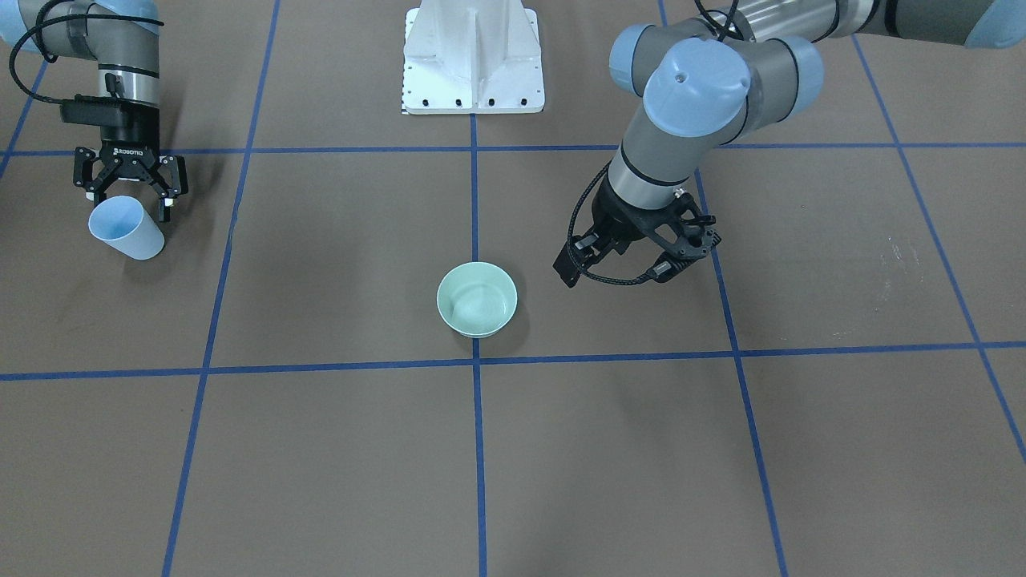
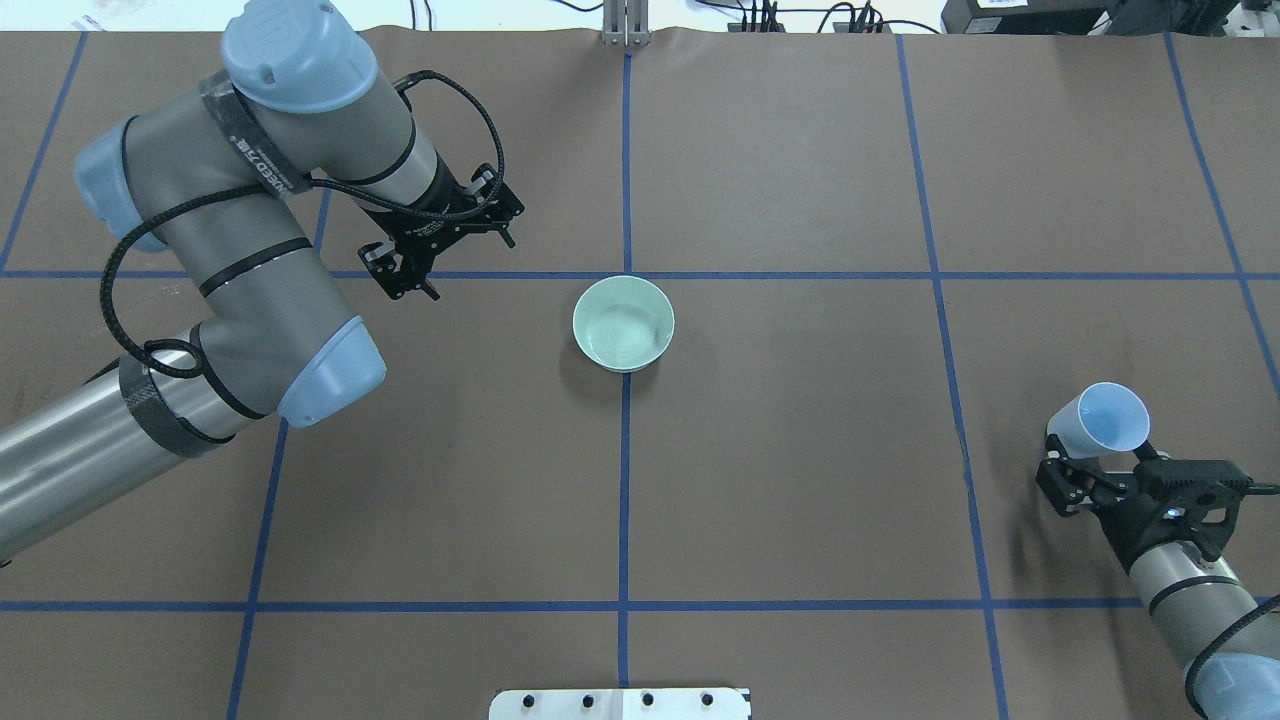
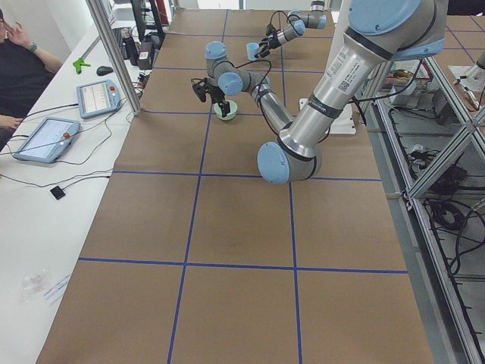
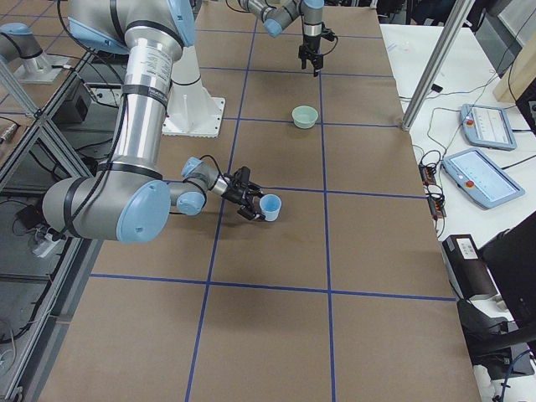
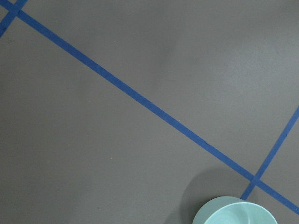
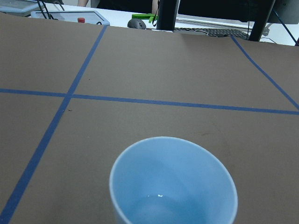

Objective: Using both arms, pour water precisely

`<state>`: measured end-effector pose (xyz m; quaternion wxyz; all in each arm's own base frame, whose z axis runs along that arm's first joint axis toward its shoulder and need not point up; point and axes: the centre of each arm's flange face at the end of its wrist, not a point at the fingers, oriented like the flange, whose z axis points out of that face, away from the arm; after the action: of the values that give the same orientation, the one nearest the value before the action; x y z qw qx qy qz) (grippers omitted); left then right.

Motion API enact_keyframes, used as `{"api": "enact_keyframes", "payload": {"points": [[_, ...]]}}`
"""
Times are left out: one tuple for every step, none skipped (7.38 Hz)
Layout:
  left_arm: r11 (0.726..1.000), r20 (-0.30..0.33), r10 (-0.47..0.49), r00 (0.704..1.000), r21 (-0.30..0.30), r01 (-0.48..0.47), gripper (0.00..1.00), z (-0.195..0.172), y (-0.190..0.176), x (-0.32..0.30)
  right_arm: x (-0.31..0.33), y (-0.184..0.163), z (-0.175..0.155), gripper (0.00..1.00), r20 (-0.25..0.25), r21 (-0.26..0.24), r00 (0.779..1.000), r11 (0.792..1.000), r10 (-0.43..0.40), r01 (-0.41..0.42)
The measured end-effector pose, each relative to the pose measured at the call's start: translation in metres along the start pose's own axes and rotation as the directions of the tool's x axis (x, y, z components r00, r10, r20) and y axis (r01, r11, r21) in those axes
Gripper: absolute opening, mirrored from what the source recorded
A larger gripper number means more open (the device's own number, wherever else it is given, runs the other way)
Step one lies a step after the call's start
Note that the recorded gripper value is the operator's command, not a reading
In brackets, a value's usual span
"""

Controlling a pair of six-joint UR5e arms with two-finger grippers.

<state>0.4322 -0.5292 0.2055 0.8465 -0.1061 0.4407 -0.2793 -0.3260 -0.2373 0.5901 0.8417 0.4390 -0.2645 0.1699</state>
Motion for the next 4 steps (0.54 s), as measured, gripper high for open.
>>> {"api": "enact_keyframes", "payload": {"points": [[1.000,0.000,0.000,1.000,0.000,0.000,1.00,0.0000,-0.0002,-0.0001,0.0004,0.0014,0.0021,1.00,-0.003,0.008,1.000,1.000,-0.005,0.005],[1.000,0.001,-0.001,1.000,0.000,0.001,1.00,0.0003,-0.0004,-0.0005,0.0029,0.0023,0.0044,1.00,-0.009,0.012,1.000,1.000,-0.010,0.010],[1.000,0.001,-0.001,1.000,0.000,0.001,1.00,0.0006,-0.0002,-0.0007,0.0069,0.0032,0.0079,1.00,-0.019,0.016,1.000,1.000,-0.015,0.015],[1.000,0.002,0.000,1.000,-0.001,0.000,1.00,0.0012,0.0002,-0.0009,0.0095,0.0024,0.0111,1.00,-0.027,0.020,0.999,1.000,-0.020,0.021]]}}
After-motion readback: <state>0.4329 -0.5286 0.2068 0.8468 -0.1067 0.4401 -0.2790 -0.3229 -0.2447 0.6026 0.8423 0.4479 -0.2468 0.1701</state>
